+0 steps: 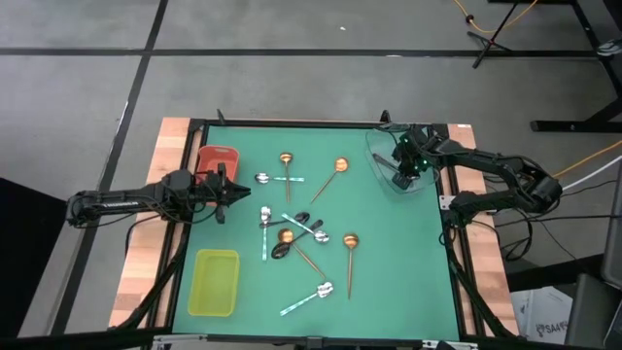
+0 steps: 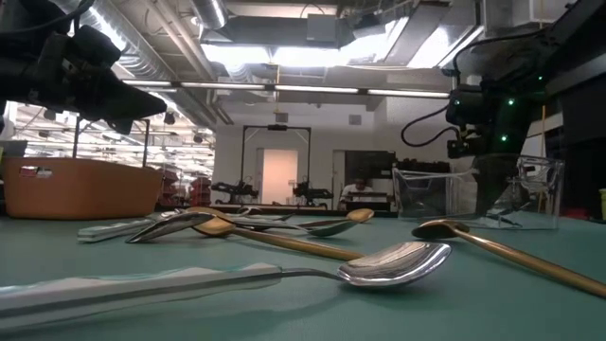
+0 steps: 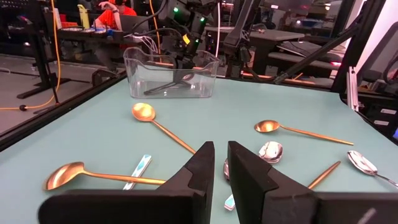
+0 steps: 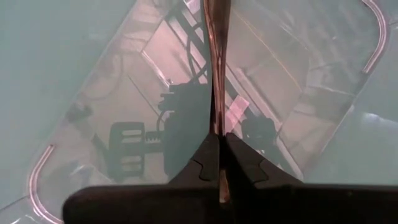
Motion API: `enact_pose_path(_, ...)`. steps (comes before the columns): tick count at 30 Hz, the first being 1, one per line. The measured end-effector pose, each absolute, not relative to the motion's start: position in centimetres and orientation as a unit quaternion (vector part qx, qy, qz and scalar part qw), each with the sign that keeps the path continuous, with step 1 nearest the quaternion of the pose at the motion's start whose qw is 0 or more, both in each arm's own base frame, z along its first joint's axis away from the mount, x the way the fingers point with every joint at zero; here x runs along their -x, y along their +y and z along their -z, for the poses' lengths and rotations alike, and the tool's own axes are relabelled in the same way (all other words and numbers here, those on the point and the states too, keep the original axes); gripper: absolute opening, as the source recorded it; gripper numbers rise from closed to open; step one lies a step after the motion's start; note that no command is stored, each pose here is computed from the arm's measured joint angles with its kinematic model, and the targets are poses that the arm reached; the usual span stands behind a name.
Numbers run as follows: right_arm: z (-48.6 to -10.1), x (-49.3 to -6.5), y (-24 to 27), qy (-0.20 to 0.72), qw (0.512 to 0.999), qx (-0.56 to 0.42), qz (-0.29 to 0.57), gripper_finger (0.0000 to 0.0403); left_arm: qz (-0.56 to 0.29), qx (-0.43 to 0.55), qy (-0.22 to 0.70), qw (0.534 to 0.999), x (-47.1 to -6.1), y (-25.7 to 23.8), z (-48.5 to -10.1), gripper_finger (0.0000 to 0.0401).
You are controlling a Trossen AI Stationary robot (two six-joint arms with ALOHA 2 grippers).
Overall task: Sort silverware by color (type)
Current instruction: Put the black spoon into the transparent bin
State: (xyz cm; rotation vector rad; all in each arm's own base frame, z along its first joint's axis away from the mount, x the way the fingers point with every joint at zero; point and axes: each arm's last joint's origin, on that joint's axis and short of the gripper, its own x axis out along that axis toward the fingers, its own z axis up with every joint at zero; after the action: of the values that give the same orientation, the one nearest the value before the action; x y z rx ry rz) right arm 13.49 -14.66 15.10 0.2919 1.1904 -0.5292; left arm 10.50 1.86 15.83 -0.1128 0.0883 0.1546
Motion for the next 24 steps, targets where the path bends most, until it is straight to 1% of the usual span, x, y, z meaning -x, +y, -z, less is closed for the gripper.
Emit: enact_pose_path(24, -15.16, -13.67, -14.83, 0.542, 0.791, -0.129, 0.251, 0.0057, -0.077, 0.056, 0.044, 0.994, -10.50, 1.86, -15.84, 0.0039)
